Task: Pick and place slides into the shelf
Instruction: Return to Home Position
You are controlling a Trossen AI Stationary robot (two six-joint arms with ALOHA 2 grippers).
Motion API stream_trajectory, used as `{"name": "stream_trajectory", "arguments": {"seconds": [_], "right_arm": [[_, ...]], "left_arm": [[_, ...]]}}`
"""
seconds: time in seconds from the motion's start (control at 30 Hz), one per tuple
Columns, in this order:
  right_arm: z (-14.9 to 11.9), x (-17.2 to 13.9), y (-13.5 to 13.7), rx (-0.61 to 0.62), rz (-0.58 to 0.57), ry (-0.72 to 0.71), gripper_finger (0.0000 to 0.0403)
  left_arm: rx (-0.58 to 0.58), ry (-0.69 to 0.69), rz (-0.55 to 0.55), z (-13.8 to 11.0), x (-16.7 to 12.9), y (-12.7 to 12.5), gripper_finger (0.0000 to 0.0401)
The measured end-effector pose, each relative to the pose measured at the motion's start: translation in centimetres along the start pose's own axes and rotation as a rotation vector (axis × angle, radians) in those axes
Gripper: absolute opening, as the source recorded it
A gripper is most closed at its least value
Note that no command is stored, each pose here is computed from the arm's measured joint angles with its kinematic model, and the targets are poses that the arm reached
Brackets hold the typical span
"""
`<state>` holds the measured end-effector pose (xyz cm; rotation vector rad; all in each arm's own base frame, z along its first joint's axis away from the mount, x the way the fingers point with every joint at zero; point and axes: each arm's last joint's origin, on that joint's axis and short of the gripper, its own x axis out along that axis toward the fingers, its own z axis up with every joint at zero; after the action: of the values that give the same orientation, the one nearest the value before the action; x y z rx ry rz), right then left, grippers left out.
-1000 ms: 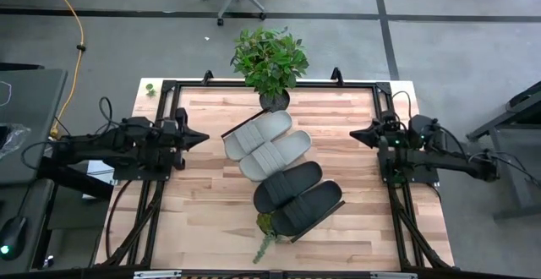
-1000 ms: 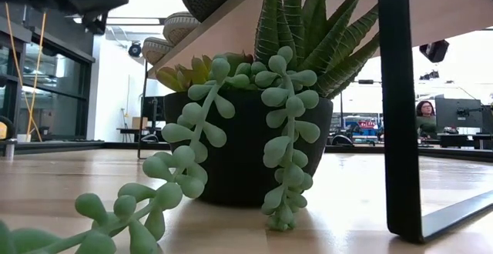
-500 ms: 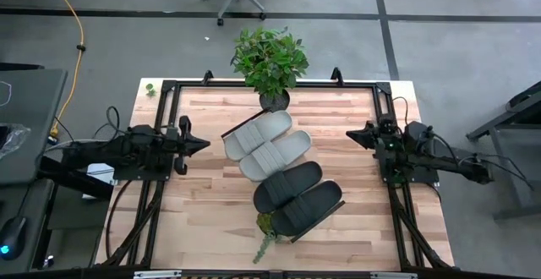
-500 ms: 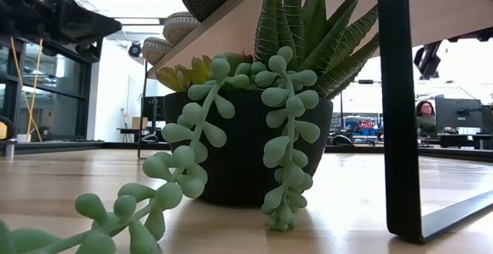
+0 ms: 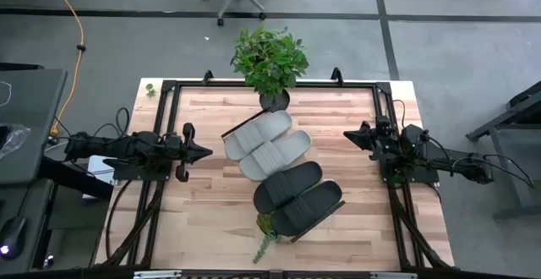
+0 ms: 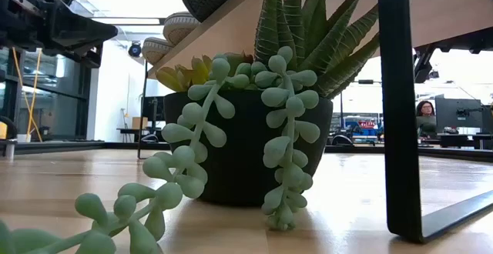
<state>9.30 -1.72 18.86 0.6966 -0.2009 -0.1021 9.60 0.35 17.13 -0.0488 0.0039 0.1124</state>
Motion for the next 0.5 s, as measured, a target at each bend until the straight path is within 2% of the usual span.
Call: {"name": "stream_trajectory", "arguments": {"seconds": [0.3, 0.43, 0.5], "right_arm": [[-0.7, 0.1, -0.5, -0.021, -0.009, 0.001, 0.0000], [-1.8, 0.0, -0.9, -0.019, -0.031, 0.124, 0.0000], [-2.2, 0.0, -0.9, -0.064, -0.022, 0.169, 0.0000]], "left_arm": [[0.018, -0.006, -0.009, 0.0, -0.1, -0.6, 0.0000], [0.043, 0.008, 0.005, -0.1, 0.0, -0.6, 0.0000], [0.049, 0.023, 0.006, -0.2, 0.1, -0.6, 0.0000]]}}
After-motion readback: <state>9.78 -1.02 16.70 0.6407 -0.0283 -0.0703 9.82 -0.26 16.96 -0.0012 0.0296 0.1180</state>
